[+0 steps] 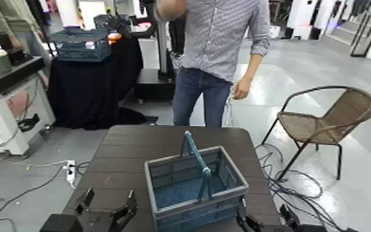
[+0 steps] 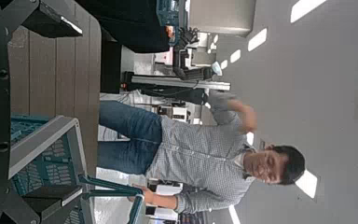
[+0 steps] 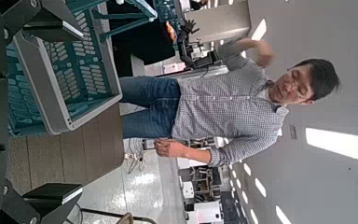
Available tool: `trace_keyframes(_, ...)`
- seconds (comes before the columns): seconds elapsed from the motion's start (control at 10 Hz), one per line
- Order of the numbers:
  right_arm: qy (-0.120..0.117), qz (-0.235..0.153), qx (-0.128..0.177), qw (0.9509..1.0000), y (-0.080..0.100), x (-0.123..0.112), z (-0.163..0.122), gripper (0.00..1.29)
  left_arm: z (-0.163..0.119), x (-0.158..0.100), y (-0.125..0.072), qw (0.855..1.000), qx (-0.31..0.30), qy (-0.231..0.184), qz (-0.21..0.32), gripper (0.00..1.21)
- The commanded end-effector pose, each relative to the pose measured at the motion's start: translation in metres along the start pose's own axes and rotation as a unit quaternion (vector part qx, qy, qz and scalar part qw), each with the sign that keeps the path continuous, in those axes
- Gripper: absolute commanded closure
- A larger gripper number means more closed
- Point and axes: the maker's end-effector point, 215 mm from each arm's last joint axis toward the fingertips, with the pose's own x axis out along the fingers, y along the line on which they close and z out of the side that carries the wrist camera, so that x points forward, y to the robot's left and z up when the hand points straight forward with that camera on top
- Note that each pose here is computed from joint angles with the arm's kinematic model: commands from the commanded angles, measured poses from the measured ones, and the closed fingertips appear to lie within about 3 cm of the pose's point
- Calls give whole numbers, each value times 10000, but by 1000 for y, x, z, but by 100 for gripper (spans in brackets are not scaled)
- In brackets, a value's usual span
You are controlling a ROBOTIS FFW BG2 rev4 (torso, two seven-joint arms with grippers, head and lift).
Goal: Grasp the handle of the crate.
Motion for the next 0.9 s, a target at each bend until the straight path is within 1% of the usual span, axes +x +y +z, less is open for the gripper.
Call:
trace_keyframes(0.1,9,-8,11,10000,0,-1,-1,16,1,0,2,10000,-32,-25,28,11)
trace_keyframes(0.4,9,-11,18,10000,0,-1,-1,16,1,2,3,9997,-227,-15,-18,11)
trace_keyframes(0.6,22,-18,12,10000,-1,0,-1,16,4,20,5,9975,-642,55,-289,11)
trace_keyframes(0.7,24,-11,14,10000,0,-1,-2,16,14,30,2,9961,-809,43,-359,11)
trace_keyframes(0.8,29,-20,17,10000,-1,0,-2,16,14,38,-5,9929,-1035,243,-531,11)
trace_keyframes(0.9,43,-31,20,10000,-1,0,-3,16,12,47,-16,9875,-1271,480,-798,11)
